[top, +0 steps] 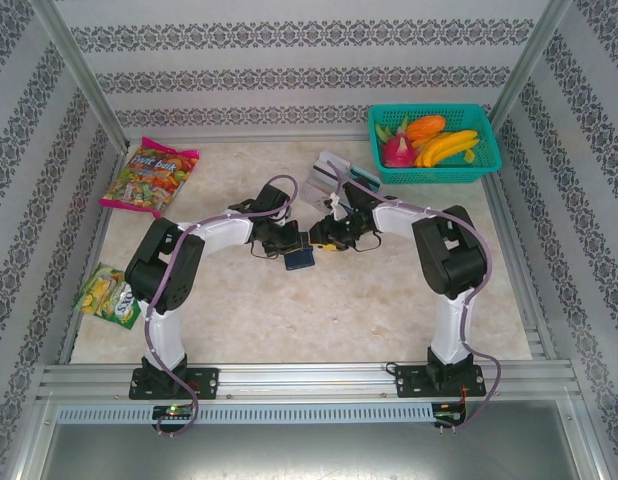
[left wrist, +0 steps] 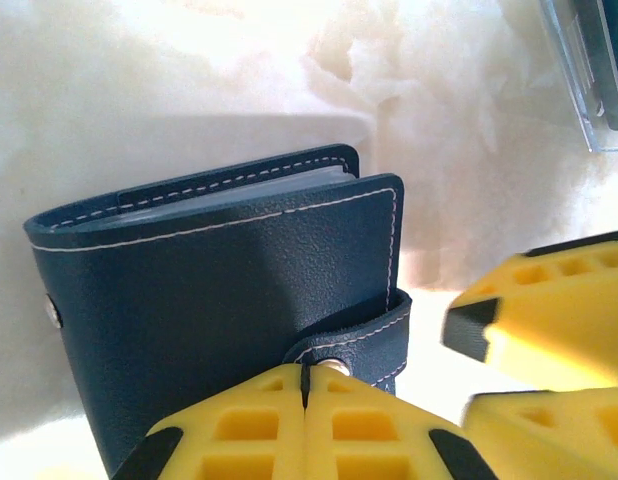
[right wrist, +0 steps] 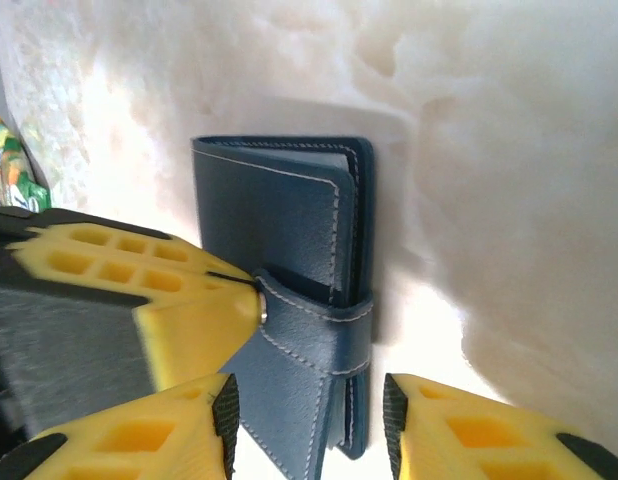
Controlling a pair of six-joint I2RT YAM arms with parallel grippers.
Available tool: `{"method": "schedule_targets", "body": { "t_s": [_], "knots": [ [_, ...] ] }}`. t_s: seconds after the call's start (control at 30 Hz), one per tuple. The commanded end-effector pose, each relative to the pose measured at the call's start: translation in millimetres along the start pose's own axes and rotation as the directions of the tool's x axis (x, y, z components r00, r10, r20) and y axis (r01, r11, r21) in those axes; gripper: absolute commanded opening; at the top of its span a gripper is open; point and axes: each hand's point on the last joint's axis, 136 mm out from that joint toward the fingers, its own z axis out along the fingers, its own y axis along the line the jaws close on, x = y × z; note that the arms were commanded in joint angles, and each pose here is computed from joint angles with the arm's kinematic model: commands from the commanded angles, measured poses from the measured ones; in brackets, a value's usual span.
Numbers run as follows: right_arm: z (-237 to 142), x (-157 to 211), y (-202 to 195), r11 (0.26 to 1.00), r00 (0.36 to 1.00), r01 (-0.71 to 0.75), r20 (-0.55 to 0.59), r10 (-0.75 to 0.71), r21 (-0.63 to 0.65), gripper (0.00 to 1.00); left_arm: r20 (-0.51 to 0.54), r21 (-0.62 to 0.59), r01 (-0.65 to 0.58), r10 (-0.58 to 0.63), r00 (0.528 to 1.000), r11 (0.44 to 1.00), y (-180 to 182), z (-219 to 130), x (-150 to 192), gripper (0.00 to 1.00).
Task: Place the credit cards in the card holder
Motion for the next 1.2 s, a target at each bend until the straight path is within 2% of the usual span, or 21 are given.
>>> {"method": "schedule_targets", "body": {
  "t_s": [0.0, 0.13, 0.2, 0.3, 0.83, 1.17],
  "knots": [
    [-18.3, -0.9, 10.7, 0.998, 0.998, 0.053, 0.039, -0.054, 0.032, 0.43, -0.059, -0.076, 0.022, -0.026, 0.998, 0.997, 19.9, 6.8, 22.0, 0.07],
    [-10.3, 0.8, 21.6, 0.997, 0.997, 0.071, 0.009, -0.071, 0.037, 0.34, -0.056, -0.081, 0.024, -0.028, 0.998, 0.996, 21.4, 6.4, 22.7, 0.07],
    [0.2, -0.9, 23.6, 0.998, 0.998, 0.062, -0.004, -0.062, 0.030, 0.26, -0.055, -0.080, 0.025, -0.030, 0.998, 0.996, 22.0, 7.0, 22.7, 0.06],
    [12.3, -5.7, 21.4, 0.999, 1.000, 0.029, -0.006, -0.029, 0.029, 0.23, -0.057, -0.083, 0.030, -0.034, 0.998, 0.996, 24.4, 8.6, 24.1, 0.05],
    [41.2, -4.0, 15.3, 0.999, 0.998, -0.038, -0.050, 0.040, 0.037, 0.20, -0.044, -0.087, 0.034, -0.038, 0.998, 0.996, 29.2, 10.0, 26.3, 0.00],
    [63.2, 44.8, -12.0, 0.990, 0.984, -0.091, -0.145, 0.106, 0.110, 0.20, -0.001, -0.102, 0.037, -0.037, 0.999, 0.994, 31.0, 4.3, 20.0, 0.00]
  ]
}}
